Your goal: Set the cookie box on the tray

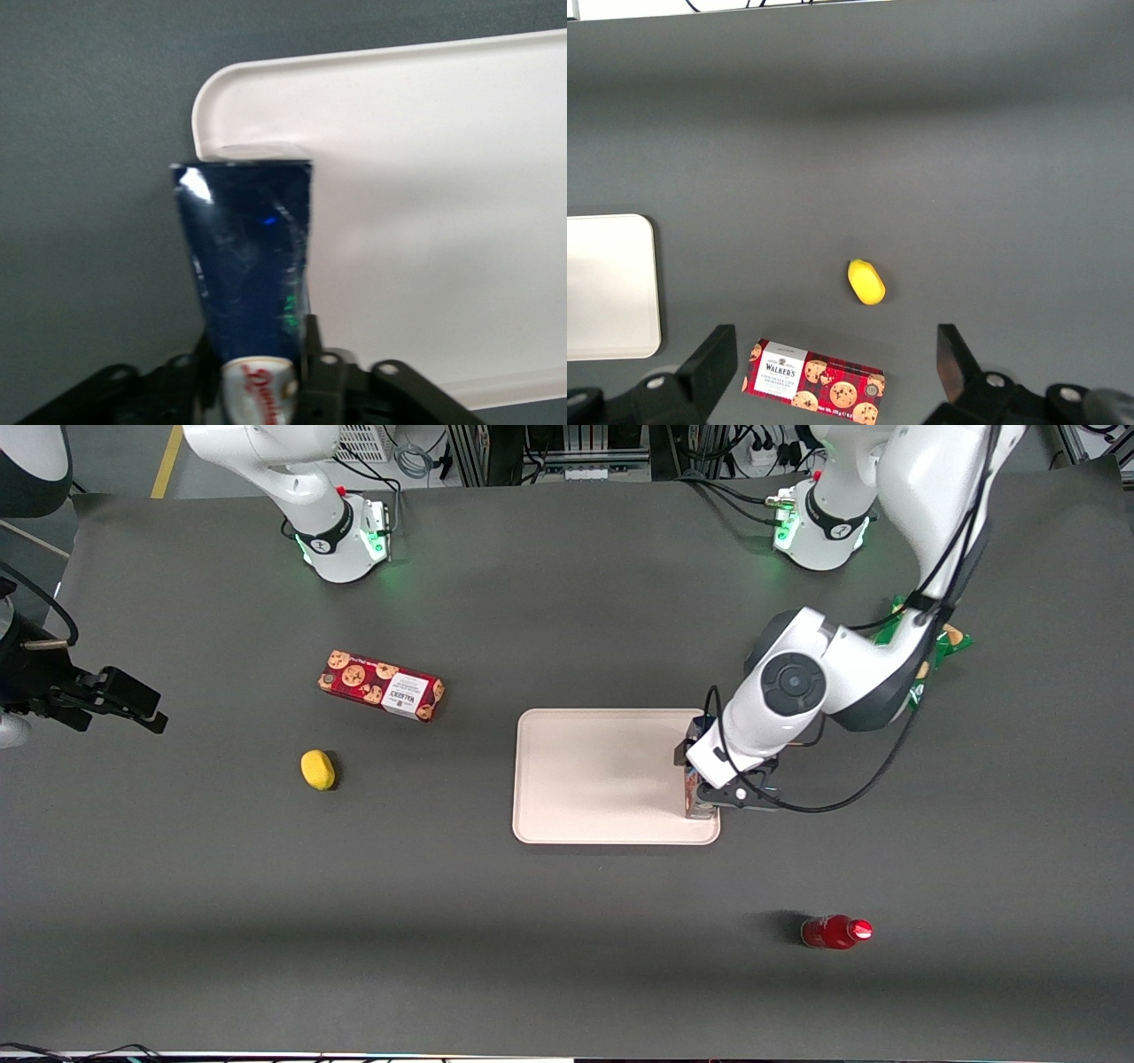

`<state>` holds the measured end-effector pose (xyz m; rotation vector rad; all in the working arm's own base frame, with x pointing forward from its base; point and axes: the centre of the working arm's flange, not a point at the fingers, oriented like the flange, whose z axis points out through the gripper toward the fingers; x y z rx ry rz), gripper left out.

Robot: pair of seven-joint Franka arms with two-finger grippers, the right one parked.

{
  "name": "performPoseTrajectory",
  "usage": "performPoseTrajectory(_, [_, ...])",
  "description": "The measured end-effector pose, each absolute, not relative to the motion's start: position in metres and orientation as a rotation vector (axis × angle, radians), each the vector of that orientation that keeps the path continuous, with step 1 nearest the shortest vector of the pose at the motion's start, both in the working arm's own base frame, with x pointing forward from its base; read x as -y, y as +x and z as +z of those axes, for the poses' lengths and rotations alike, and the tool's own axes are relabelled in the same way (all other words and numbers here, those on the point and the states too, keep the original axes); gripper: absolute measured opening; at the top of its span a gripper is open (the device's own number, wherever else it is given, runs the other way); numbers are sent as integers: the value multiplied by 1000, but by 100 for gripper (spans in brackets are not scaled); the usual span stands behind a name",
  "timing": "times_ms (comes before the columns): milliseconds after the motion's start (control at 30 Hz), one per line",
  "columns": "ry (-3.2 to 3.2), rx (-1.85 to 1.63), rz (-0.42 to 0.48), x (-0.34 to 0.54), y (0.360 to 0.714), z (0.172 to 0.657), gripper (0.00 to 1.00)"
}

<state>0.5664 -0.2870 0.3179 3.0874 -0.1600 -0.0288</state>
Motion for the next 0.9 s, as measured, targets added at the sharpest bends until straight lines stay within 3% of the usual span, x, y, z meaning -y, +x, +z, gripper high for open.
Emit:
performPoseTrajectory(467, [3233, 108, -57, 241, 580, 532, 100])
performPoseTrajectory(733, [3242, 168, -91, 147, 549, 646, 100])
performPoseTrajectory(900, [3209, 236, -76, 67, 520, 693, 100])
